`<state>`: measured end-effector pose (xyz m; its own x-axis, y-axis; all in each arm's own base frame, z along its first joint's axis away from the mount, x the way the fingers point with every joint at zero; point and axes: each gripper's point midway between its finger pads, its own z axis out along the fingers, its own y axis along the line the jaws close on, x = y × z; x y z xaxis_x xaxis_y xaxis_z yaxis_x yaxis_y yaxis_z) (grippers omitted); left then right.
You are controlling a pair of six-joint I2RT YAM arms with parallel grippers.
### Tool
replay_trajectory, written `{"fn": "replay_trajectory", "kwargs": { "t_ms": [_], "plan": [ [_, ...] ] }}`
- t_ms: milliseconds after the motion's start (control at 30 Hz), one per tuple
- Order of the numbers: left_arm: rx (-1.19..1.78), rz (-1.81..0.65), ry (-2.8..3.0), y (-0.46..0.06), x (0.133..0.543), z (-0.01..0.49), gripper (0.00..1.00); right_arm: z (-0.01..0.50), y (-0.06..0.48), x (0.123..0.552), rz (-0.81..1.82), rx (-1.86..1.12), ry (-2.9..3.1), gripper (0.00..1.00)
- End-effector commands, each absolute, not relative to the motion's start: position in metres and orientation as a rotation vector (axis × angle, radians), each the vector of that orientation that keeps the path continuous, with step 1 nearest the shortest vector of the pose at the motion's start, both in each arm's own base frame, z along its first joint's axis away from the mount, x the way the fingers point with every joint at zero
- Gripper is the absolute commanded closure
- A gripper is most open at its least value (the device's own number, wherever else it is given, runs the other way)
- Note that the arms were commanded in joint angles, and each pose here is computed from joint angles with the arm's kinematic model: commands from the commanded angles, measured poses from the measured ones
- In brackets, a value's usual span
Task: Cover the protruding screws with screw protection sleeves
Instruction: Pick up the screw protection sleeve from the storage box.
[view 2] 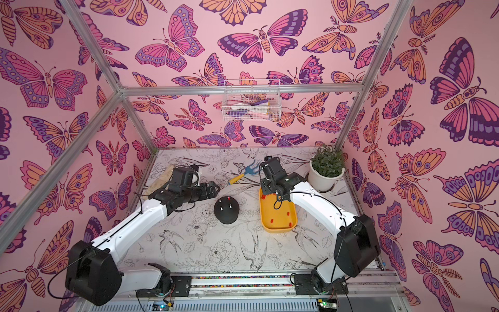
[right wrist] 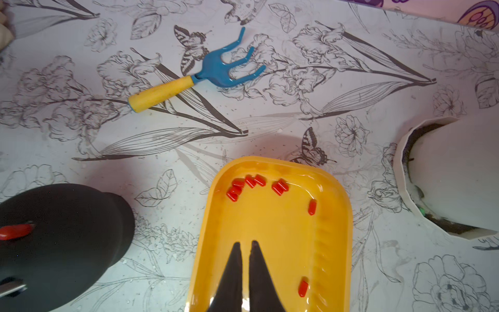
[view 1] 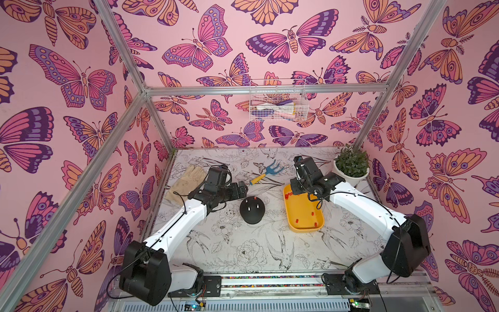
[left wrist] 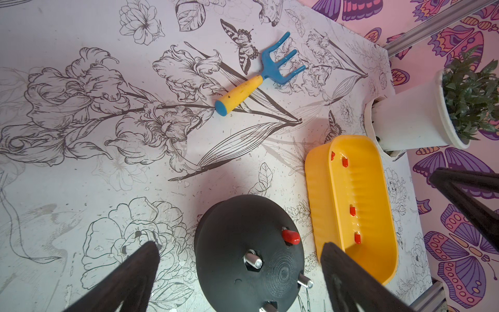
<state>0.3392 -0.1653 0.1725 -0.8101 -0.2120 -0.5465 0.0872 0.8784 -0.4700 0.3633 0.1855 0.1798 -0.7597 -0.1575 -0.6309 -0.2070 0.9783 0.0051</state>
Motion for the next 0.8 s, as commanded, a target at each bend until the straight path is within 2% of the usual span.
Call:
{"fn": "replay_trajectory", "kwargs": {
  "t_ms": [0, 767],
  "plan": [
    [-0.083, -0.621, 2.455, -0.161, 0.338, 0.165, 0.04, 0.17, 0.173, 0.363, 0.083, -0.271, 2.487, 0.87],
    [-0.074, -0.563, 2.487, -0.158, 0.343, 0.152, 0.04, 0.082, 0.16, 0.392, 0.044, -0.31, 2.7, 0.74]
  ]
}}
